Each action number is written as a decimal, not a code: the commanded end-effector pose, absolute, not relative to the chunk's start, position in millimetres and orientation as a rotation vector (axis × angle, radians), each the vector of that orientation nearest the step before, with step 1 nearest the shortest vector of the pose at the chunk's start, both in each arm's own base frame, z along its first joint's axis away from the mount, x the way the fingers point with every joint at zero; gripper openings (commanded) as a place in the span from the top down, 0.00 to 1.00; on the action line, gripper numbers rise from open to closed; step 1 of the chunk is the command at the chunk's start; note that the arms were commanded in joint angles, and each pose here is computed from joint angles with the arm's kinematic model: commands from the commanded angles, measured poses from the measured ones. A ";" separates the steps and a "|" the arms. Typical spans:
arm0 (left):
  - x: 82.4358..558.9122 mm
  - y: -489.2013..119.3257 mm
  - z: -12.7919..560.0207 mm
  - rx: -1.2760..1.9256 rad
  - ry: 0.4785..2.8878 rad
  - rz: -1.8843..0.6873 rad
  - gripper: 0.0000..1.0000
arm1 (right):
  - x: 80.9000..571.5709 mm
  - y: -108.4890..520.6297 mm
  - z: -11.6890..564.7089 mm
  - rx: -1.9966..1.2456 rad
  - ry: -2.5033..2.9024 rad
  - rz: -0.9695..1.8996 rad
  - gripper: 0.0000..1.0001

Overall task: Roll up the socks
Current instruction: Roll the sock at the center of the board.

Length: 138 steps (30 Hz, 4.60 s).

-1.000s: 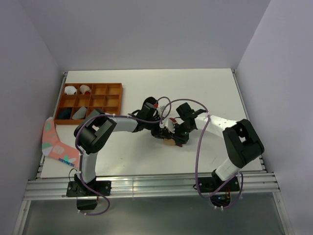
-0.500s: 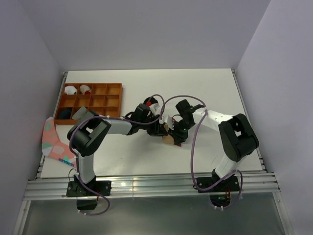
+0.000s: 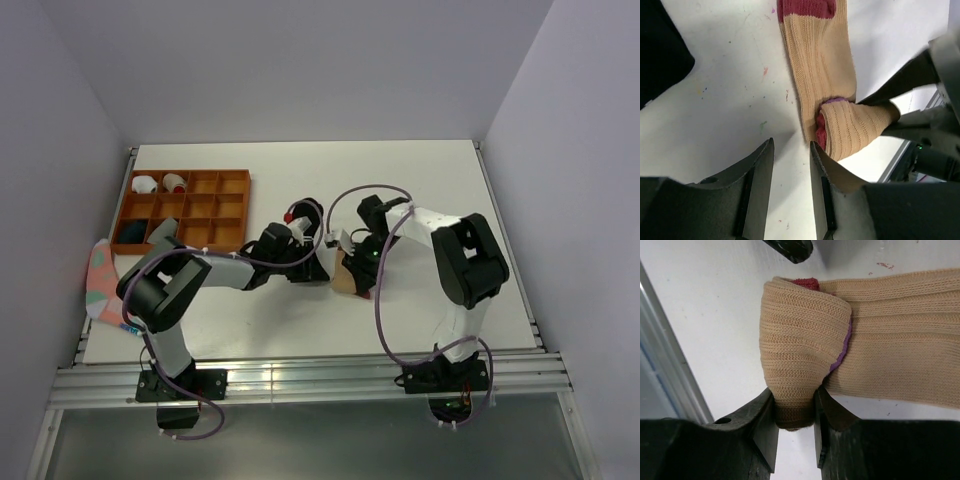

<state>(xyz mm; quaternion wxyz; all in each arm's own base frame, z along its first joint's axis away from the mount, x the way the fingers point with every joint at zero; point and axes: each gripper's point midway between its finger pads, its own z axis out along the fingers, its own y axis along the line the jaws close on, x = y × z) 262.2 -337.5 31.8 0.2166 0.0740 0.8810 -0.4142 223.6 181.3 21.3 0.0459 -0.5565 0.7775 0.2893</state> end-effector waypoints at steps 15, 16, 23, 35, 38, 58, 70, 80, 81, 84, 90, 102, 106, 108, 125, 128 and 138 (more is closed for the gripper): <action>241.6 -357.1 103.3 0.620 1.973 -1.028 0.53 | 211.4 170.9 30.2 -1.672 2.641 1.283 0.95; 241.4 -359.9 101.9 0.642 1.972 -1.012 0.53 | 211.5 167.8 28.8 -1.688 2.647 1.277 0.95; 252.7 -378.3 94.9 0.733 1.936 -0.925 0.50 | 219.3 166.4 18.7 -1.684 2.692 1.295 0.95; 245.5 -403.2 87.5 0.840 1.900 -0.976 0.48 | 223.1 165.1 10.4 -1.665 2.736 1.260 0.95; 242.0 -405.5 85.8 0.856 1.900 -1.000 0.47 | 225.4 166.2 10.3 -1.651 2.746 1.265 0.95; 234.5 -420.4 58.3 0.941 1.950 -1.024 0.46 | 221.0 164.3 12.2 -1.652 2.760 1.265 0.95; 220.0 -413.7 27.6 0.936 2.064 -1.042 0.71 | 223.9 162.9 8.0 -1.627 2.766 1.201 0.94; 205.5 -403.3 -1.1 0.900 2.162 -1.072 1.00 | 224.7 164.1 13.0 -1.555 2.725 1.124 0.68; 205.0 -401.7 -3.7 0.892 2.173 -1.068 1.00 | 225.6 165.1 14.6 -1.549 2.709 1.122 0.66; 205.0 -399.8 -9.5 0.870 2.196 -1.060 1.00 | 228.6 162.0 23.2 -1.518 2.673 1.108 0.61; 201.5 -397.0 -21.5 0.844 2.241 -1.067 0.99 | 243.9 152.3 56.2 -1.431 2.517 1.078 0.53; 200.1 -383.1 -40.6 0.720 2.359 -1.093 1.00 | 242.9 128.2 83.6 -1.468 2.260 0.851 0.45; 194.5 -379.5 -48.3 0.675 2.417 -1.121 1.00 | 244.3 119.0 78.2 -1.483 2.205 0.698 0.44; 190.6 -379.2 -52.1 0.650 2.448 -1.157 1.00 | 246.1 116.5 80.8 -1.491 2.132 0.615 0.43; 149.7 -358.5 -83.8 0.457 2.733 -1.353 1.00 | 226.2 133.0 78.0 -1.701 1.810 0.445 0.36; 147.1 -354.9 -87.5 0.436 2.782 -1.329 1.00 | 218.9 144.0 74.0 -1.731 1.755 0.410 0.35; 148.6 -347.2 -92.0 0.413 2.905 -1.295 1.00 | 216.1 165.4 67.6 -1.778 1.630 0.348 0.30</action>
